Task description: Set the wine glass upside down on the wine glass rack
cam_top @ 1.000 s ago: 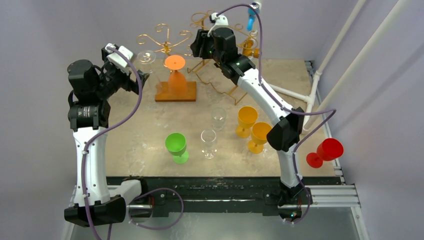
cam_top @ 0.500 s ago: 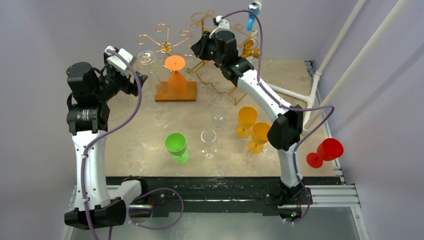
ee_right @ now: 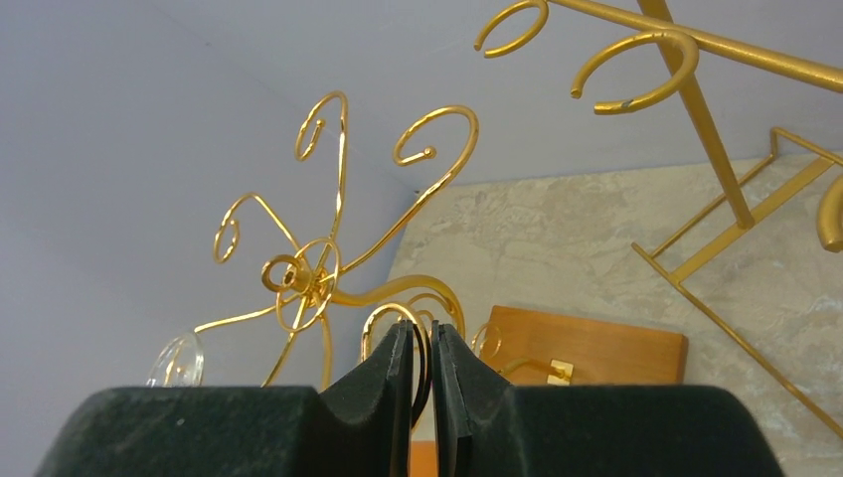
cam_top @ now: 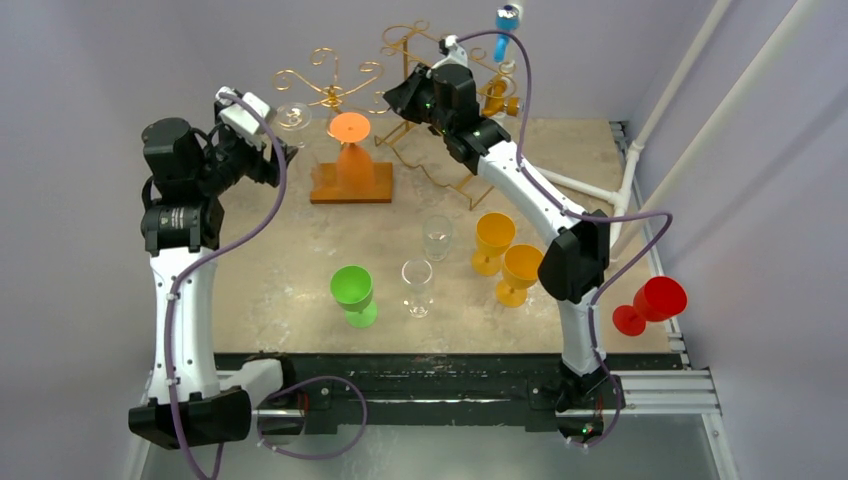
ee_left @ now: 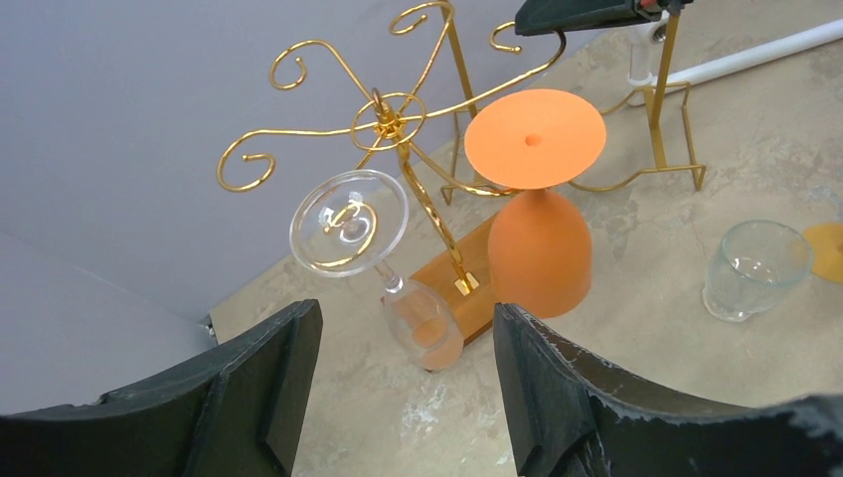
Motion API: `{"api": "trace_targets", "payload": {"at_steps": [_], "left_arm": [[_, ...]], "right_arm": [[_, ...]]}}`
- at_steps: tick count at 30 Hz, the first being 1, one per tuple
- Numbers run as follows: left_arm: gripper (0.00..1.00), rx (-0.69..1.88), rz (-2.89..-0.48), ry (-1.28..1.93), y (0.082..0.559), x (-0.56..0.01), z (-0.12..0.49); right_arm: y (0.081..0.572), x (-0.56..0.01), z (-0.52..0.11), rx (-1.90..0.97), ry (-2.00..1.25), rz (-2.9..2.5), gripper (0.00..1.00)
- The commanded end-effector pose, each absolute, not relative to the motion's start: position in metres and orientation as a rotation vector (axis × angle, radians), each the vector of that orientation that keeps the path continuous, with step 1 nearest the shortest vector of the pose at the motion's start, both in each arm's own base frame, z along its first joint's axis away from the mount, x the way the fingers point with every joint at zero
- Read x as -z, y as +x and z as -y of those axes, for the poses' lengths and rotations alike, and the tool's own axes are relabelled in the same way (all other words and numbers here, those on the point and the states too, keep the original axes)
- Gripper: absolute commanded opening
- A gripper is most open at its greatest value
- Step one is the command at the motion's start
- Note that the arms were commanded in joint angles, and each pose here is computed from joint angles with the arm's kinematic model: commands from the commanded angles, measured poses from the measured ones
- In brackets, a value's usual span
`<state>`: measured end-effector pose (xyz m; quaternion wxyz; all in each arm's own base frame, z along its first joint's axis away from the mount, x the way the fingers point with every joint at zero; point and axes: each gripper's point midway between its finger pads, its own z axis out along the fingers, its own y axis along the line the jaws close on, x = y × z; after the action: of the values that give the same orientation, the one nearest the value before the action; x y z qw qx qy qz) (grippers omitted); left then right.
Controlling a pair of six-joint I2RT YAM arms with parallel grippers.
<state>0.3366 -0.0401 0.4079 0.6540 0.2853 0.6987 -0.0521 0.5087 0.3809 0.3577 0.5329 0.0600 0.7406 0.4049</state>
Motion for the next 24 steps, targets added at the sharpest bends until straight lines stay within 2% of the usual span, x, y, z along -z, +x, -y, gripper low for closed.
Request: {"api": "trace_targets", "payload": {"at_steps": [1, 10, 17, 24], "left_arm": [[0.67, 0.126, -1.539, 0.654, 0.362, -0.413, 0.041], [0.63, 0.045, -1.554, 0.721, 0.407, -0.391, 0.062], [0.62, -0.083, -1.480, 0.717, 0.420, -0.404, 0.065], [0.61, -0.113, -1.427, 0.775, 0.413, -0.422, 0.070]], "right_arm": [[0.493, -0.386, -0.379, -1.016, 0.173, -1.734, 0.08], [0.497, -0.380, -0.382, -1.024, 0.195, -1.756, 0.08], [0.495, -0.383, -0.383, -1.035, 0.193, -1.755, 0.09], [0.494, -0.380, -0.384, -1.037, 0.187, -1.767, 0.09]]}}
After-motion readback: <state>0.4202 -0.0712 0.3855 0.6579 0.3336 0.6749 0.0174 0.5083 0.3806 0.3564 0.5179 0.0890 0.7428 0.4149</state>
